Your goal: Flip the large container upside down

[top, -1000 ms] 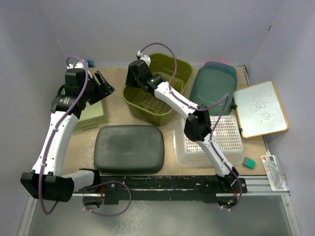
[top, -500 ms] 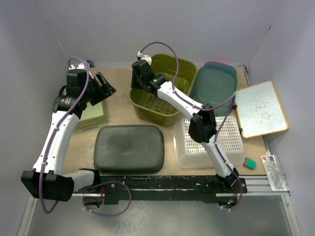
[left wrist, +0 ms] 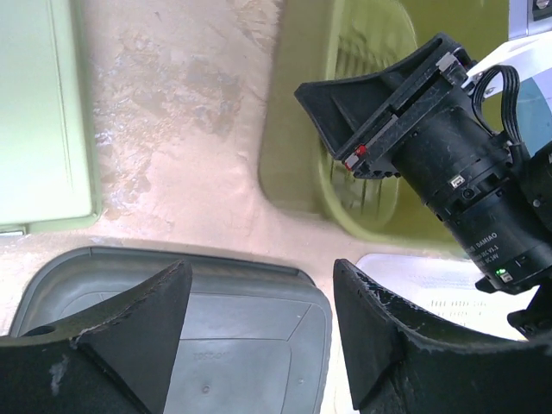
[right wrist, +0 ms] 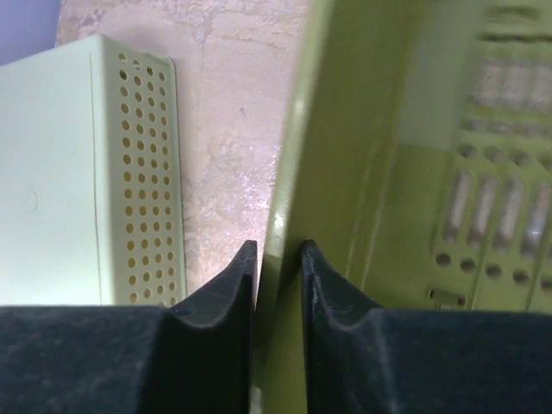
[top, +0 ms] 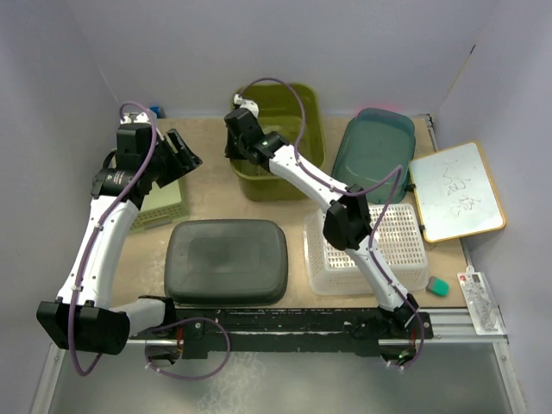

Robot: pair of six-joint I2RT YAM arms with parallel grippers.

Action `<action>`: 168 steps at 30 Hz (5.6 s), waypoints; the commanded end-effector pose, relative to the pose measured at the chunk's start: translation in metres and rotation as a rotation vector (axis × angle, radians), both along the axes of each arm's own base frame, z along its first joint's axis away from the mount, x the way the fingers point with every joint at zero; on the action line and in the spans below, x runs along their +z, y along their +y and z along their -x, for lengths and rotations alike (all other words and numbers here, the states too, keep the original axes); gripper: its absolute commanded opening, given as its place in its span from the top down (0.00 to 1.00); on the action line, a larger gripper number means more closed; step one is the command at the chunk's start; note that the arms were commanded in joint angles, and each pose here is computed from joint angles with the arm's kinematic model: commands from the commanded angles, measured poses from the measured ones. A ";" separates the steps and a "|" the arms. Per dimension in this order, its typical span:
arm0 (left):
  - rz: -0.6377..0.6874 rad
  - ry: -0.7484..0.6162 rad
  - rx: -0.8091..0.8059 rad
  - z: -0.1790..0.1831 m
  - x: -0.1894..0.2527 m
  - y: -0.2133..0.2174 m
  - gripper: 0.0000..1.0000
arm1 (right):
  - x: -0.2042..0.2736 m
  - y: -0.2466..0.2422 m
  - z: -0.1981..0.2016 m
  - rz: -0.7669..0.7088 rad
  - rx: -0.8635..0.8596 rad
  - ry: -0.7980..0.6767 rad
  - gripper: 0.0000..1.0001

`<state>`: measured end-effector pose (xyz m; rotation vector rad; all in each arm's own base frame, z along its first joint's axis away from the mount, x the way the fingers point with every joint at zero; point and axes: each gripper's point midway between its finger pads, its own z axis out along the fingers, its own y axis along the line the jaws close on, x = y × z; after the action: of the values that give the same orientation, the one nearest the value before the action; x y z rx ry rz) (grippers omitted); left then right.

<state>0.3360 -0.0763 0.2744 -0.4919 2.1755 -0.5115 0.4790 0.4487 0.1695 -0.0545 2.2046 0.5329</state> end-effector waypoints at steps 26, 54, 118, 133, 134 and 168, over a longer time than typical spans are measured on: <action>-0.143 -0.129 0.126 0.016 0.074 0.041 0.36 | 0.028 0.015 0.089 0.375 0.491 -0.231 0.44; 0.015 -0.344 0.054 0.031 0.179 0.017 0.36 | 0.259 0.036 0.088 -0.585 0.367 -0.288 1.00; 0.095 -0.266 0.000 0.013 0.122 -0.002 0.34 | -0.002 -0.207 0.023 -0.573 -0.210 0.328 0.08; 0.002 -0.234 0.038 0.020 0.100 0.014 0.28 | 0.091 -0.286 0.043 -0.077 -0.222 -0.012 0.00; -0.014 -0.231 0.044 0.022 0.096 0.017 0.28 | 0.101 -0.289 0.051 -0.049 -0.178 -0.062 0.00; -0.109 -0.482 0.206 0.070 0.066 0.055 0.26 | 0.058 -0.378 0.200 0.133 -0.213 -0.487 0.00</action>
<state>0.2615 -0.0244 0.3199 -0.4638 1.7491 -0.3414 0.2738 0.0808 0.2113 -0.0434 1.7940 0.2790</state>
